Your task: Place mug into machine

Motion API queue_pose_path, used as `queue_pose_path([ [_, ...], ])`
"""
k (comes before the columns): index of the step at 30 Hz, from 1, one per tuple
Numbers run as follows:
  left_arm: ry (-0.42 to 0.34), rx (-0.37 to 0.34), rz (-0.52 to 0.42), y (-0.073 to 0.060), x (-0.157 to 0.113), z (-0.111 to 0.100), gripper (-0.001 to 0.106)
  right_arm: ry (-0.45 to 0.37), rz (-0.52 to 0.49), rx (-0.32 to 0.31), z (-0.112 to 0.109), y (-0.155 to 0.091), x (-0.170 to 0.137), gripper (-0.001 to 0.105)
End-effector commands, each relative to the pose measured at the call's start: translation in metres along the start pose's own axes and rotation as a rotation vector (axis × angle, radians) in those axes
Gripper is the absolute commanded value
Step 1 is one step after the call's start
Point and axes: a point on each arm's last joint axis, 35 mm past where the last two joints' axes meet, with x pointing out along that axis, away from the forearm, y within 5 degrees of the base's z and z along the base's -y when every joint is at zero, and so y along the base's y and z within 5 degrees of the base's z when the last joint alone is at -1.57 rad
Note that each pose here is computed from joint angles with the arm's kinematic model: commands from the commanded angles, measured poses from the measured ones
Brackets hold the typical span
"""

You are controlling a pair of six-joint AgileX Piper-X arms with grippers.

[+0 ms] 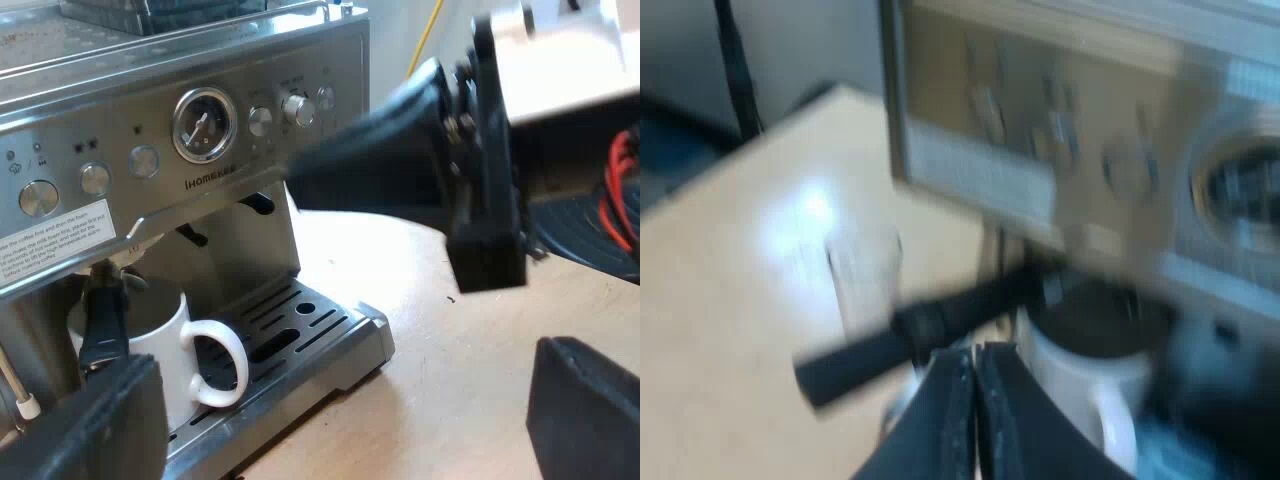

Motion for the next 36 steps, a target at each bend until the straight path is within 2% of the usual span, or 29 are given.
queue_pose_path([
  [1,-0.015,-0.006,-0.008,-0.001,-0.002,0.003,0.081,-0.045,-0.035,-0.001,0.004,-0.001,0.011,0.0],
  [4,-0.034,0.003,-0.011,-0.002,-0.001,0.005,0.081,-0.047,-0.07,0.02,-0.001,-0.005,0.027,0.0],
  [7,-0.043,0.007,-0.013,-0.002,-0.001,0.006,0.081,-0.046,-0.064,0.031,-0.006,-0.011,0.04,0.0],
  [14,-0.051,0.011,-0.012,-0.001,0.0,0.008,0.081,-0.035,-0.093,0.051,-0.013,-0.025,0.054,0.0],
  [18,-0.053,0.012,-0.012,0.003,0.011,0.013,0.081,-0.04,-0.066,0.055,-0.014,-0.03,0.058,0.0],
  [28,0.029,-0.027,0.0,0.023,0.055,0.016,0.081,-0.023,-0.065,0.056,-0.016,-0.035,0.083,0.0],
  [36,0.036,-0.029,0.001,0.028,0.067,0.018,0.081,-0.006,-0.088,0.061,-0.016,-0.041,0.102,0.0],
])
